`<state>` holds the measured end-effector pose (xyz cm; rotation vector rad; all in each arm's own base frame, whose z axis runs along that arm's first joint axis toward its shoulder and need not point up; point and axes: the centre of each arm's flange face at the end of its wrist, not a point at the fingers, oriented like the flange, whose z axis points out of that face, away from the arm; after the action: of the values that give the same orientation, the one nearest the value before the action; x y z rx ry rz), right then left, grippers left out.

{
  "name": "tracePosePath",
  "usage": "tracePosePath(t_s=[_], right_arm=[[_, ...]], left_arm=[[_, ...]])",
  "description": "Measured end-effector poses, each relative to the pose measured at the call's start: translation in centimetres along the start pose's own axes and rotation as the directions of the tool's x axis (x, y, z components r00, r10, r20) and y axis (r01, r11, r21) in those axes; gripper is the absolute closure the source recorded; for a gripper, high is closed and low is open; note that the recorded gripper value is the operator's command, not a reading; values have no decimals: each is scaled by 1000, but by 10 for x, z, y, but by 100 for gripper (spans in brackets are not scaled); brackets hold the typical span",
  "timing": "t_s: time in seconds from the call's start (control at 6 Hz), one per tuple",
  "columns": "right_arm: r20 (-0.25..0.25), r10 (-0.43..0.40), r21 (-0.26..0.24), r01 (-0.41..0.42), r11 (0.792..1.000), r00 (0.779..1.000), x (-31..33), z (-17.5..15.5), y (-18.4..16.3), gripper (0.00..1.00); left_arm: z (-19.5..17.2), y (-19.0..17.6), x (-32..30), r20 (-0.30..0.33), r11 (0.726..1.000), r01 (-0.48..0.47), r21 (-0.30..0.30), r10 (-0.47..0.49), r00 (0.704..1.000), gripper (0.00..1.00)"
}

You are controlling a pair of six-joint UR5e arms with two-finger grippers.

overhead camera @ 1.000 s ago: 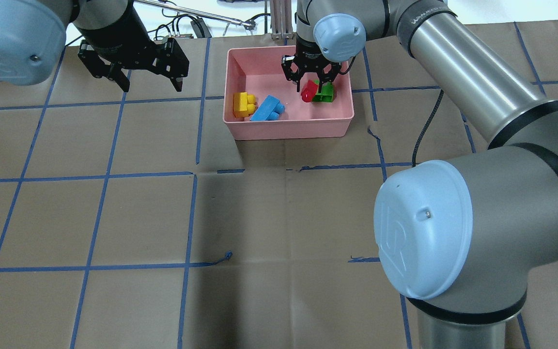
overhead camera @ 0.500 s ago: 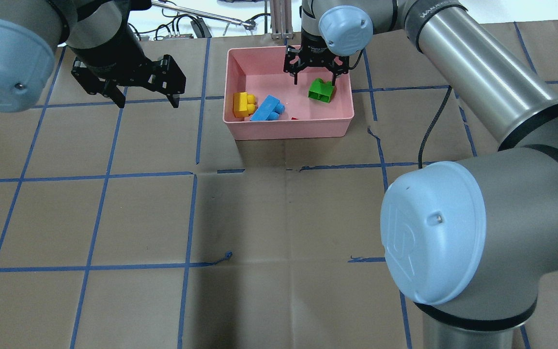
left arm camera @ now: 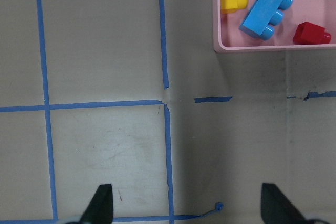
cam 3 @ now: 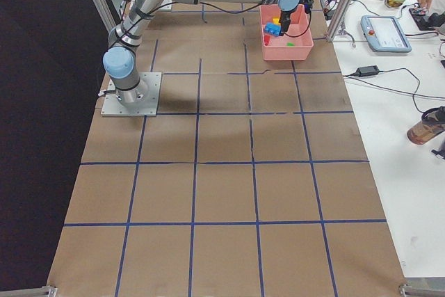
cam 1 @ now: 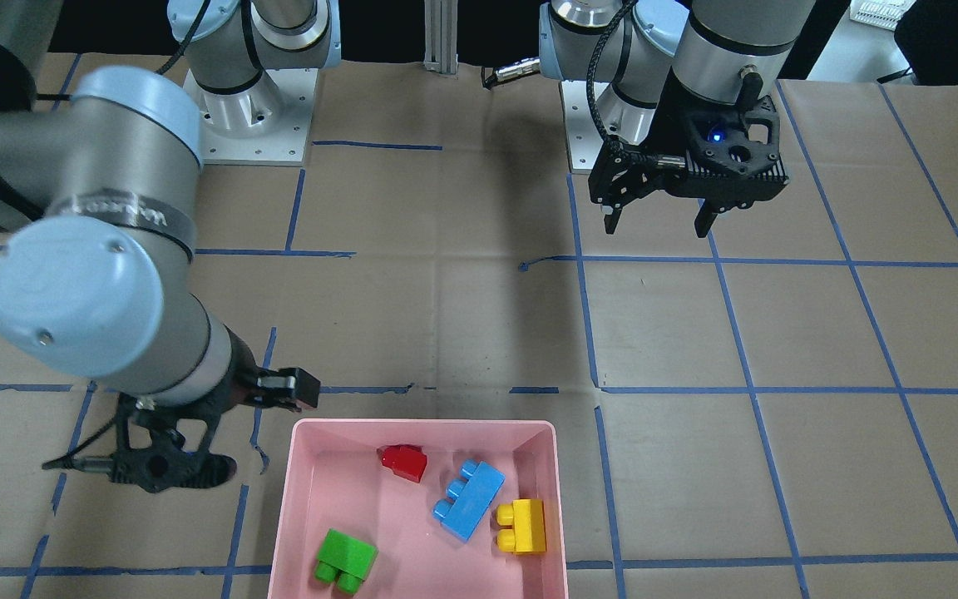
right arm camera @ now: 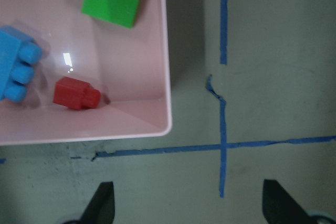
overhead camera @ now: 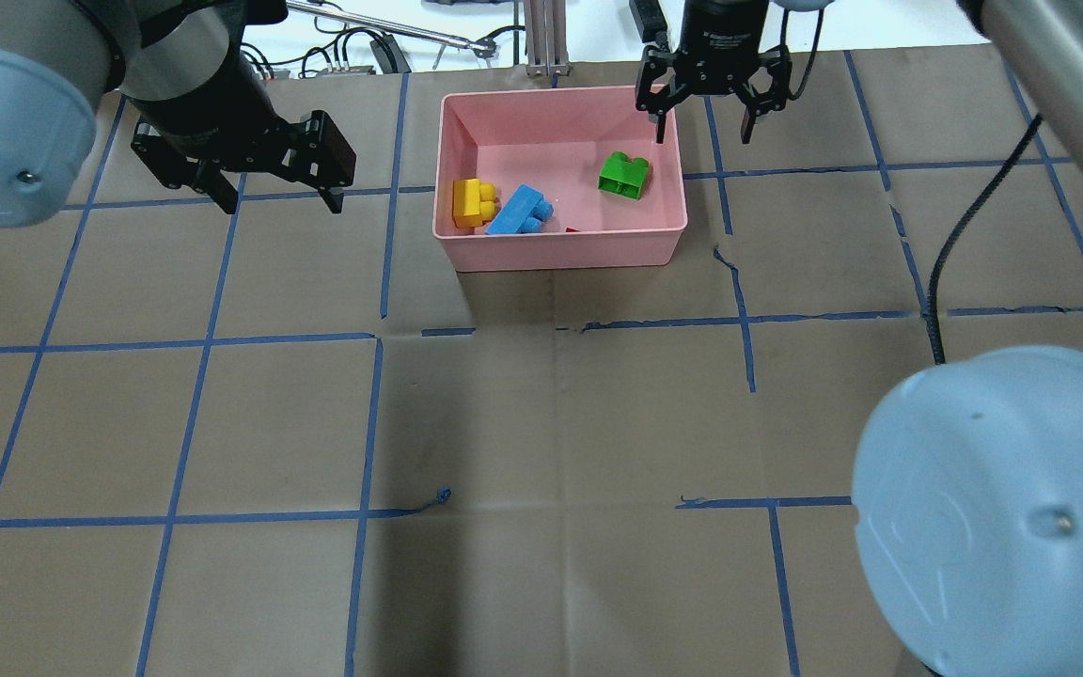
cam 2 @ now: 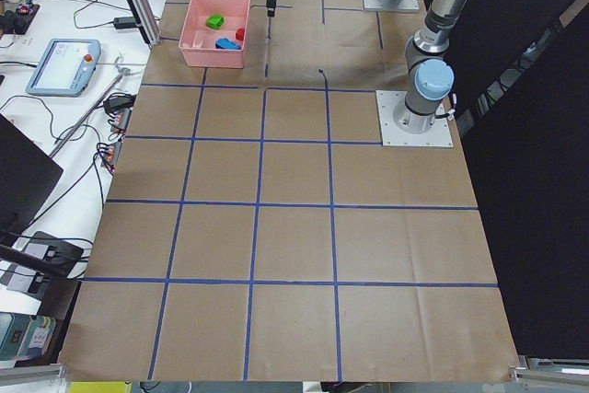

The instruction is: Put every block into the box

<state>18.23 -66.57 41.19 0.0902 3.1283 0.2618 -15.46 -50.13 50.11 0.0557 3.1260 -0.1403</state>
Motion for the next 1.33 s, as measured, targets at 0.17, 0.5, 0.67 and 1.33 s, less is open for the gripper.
tracePosePath(t_s=[0.17,0.5,0.67,1.33], right_arm=[[4,-2,-25,2,1000,1000,26,-16,46,1],[14,14,36,-14,999,1000,53,-18,144,0],[8,12,109,-13,994,1000,56,-24,173,0],[-12,25,121,-24,992,1000,57,-46,182,0]], left_arm=[[0,0,-1,0,1000,1,1,-1,1000,1],[0,0,-1,0,1000,2,1,-2,1000,1],[-1,0,-1,0,1000,2,1,-2,1000,1],[0,0,-1,0,1000,2,1,-2,1000,1]])
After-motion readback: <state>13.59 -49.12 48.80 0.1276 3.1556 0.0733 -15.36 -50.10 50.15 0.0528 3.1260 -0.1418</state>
